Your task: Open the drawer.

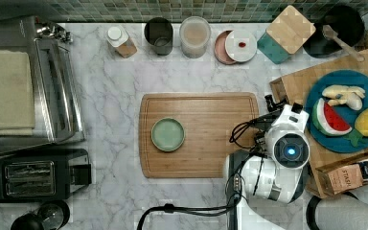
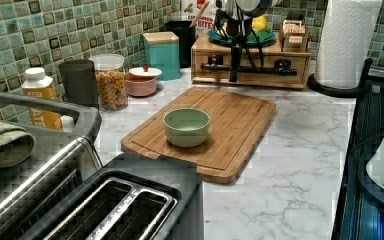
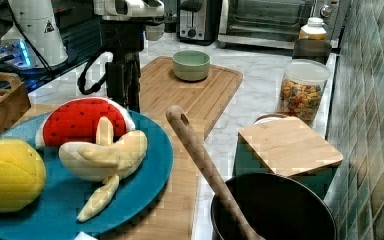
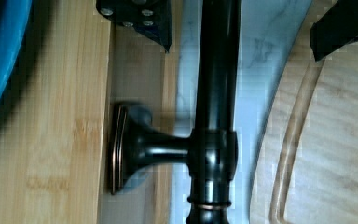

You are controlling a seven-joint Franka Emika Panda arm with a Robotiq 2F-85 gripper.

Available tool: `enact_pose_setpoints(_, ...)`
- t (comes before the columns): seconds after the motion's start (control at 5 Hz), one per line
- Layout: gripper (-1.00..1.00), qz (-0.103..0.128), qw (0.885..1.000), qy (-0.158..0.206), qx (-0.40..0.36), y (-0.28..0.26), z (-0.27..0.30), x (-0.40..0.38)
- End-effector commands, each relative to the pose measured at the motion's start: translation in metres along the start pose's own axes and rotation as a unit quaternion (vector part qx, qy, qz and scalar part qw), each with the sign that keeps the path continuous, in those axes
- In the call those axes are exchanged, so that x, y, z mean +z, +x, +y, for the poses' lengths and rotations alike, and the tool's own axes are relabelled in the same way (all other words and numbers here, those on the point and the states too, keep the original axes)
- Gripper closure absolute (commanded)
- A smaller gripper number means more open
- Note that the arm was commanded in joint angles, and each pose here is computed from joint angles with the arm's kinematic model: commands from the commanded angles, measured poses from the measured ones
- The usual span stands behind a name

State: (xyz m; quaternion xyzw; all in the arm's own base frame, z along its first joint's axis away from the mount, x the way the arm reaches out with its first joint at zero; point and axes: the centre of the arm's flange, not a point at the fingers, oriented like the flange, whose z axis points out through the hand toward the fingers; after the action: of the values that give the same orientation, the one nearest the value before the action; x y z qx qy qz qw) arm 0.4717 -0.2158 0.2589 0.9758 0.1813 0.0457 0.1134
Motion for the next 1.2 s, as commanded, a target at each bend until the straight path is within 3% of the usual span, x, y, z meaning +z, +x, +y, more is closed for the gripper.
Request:
enact_pose_setpoints(0.2,-1.00,-0.023,0.999,0.020,0.028,-0.014,-0.004,0.011)
enact_pose_setpoints(0.4,-1.00,-0.027,0.999,0.026,0.022,-0.010,-0.007,0.013)
enact_pose_setpoints(0.6,-1.00,-0.065,0.995,0.078,0.010,0.004,-0.010,0.007)
enact_pose_setpoints(1.0,-1.00,-0.051,0.996,0.072,0.013,0.019,-0.055,0.002)
enact_pose_setpoints(1.2,-1.00,-0.058,0.992,0.112,-0.017,0.030,-0.091,-0.006)
